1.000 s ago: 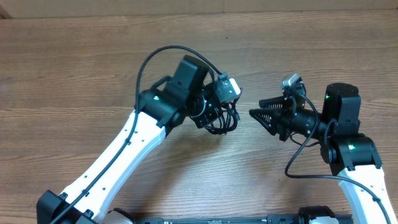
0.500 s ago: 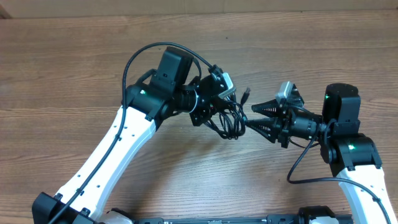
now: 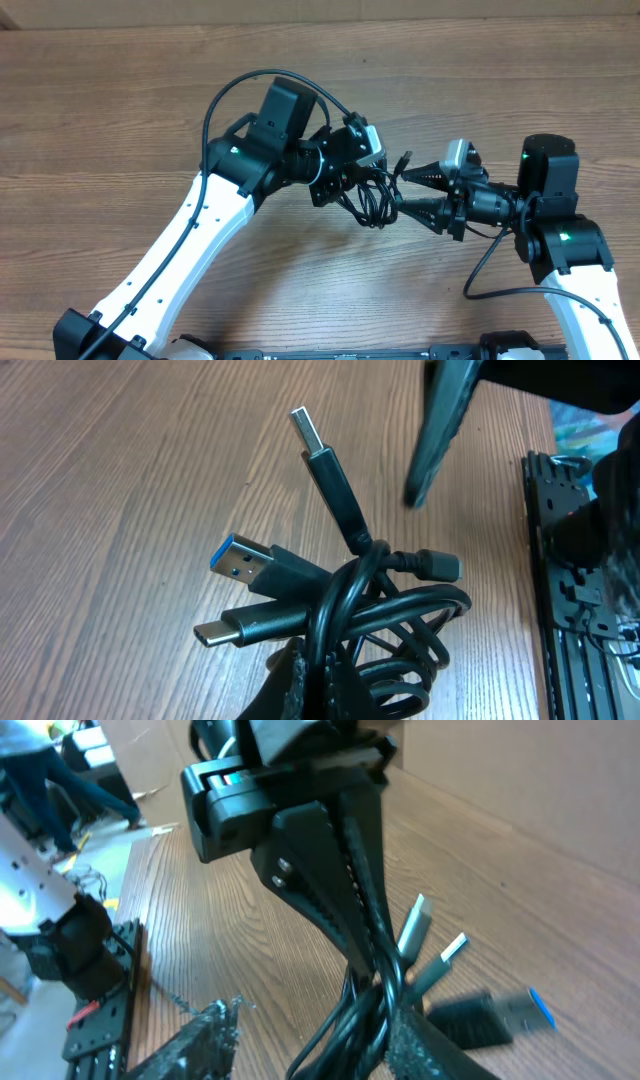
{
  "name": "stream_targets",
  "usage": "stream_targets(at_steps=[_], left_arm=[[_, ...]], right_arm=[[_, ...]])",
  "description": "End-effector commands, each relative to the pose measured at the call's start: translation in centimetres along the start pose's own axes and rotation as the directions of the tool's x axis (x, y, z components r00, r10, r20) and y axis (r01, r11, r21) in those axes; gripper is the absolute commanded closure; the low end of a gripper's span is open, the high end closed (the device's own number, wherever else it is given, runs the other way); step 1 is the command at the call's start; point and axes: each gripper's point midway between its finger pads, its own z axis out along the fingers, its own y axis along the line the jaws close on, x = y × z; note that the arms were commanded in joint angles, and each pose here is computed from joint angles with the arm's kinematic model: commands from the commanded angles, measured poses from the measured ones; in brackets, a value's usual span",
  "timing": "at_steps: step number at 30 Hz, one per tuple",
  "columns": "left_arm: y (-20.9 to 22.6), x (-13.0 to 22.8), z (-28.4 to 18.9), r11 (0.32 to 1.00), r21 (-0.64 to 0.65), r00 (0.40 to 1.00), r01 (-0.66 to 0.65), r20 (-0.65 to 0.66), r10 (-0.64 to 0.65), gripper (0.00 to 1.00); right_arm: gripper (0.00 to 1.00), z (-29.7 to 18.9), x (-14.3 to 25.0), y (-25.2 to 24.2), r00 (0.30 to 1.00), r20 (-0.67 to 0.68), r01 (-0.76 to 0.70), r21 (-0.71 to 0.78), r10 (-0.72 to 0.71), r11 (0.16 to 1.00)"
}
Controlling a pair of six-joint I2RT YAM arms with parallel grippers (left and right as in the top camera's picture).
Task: Untangle cables
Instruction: 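Move the right gripper to the lifted bundle and grasp cables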
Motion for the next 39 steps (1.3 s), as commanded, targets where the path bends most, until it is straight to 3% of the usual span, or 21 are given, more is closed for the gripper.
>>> stream_targets(at_steps=[1, 9, 17, 26, 34, 35, 38, 39], left_arm=[[-0.9, -2.2, -1.0, 0.996, -0.02, 0.996, -0.084, 0.04, 0.084, 0.96], [-0.9, -2.7, -0.9, 0.992, -0.022, 0.991, -0.122, 0.053, 0.123, 0.96], [-1.3, -1.9, -0.9, 0.979, -0.01, 0.979, -0.203, 0.025, 0.203, 0.96], [-1.4, -1.6, -0.9, 0.975, -0.001, 0.975, -0.224, 0.016, 0.224, 0.96], [-1.8, -2.6, -0.9, 0.971, 0.015, 0.969, -0.239, 0.065, 0.237, 0.96], [-1.9, -2.8, -0.9, 0.971, 0.017, 0.968, -0.24, 0.076, 0.238, 0.96], [-1.7, -3.2, -1.0, 0.974, 0.01, 0.971, -0.226, 0.087, 0.224, 0.96], [-1.7, -3.2, -1.0, 0.974, 0.009, 0.971, -0.225, 0.087, 0.223, 0.96]], right_arm=[[0.5, 0.4, -1.1, 0.9, 0.993, 0.02, 0.114, -0.041, -0.113, 0.993], [0.48, 1.1, -0.4, 0.7, 0.997, 0.002, 0.082, -0.06, -0.082, 0.995], [0.48, 1.5, 1.0, -1.5, 0.996, -0.058, 0.064, 0.012, -0.063, 0.998], [0.48, 1.5, 0.4, -2.7, 0.991, -0.061, 0.123, 0.068, -0.119, 0.99], [0.49, 1.7, 1.3, -2.8, 0.994, -0.08, 0.084, 0.06, -0.079, 0.995], [0.52, 1.8, 1.5, -2.8, 0.994, -0.085, 0.072, 0.057, -0.067, 0.996], [0.89, 1.8, 2.0, -2.7, 0.994, -0.096, 0.048, 0.05, -0.043, 0.998], [0.91, 1.8, 2.1, -2.7, 0.994, -0.098, 0.043, 0.048, -0.038, 0.998]])
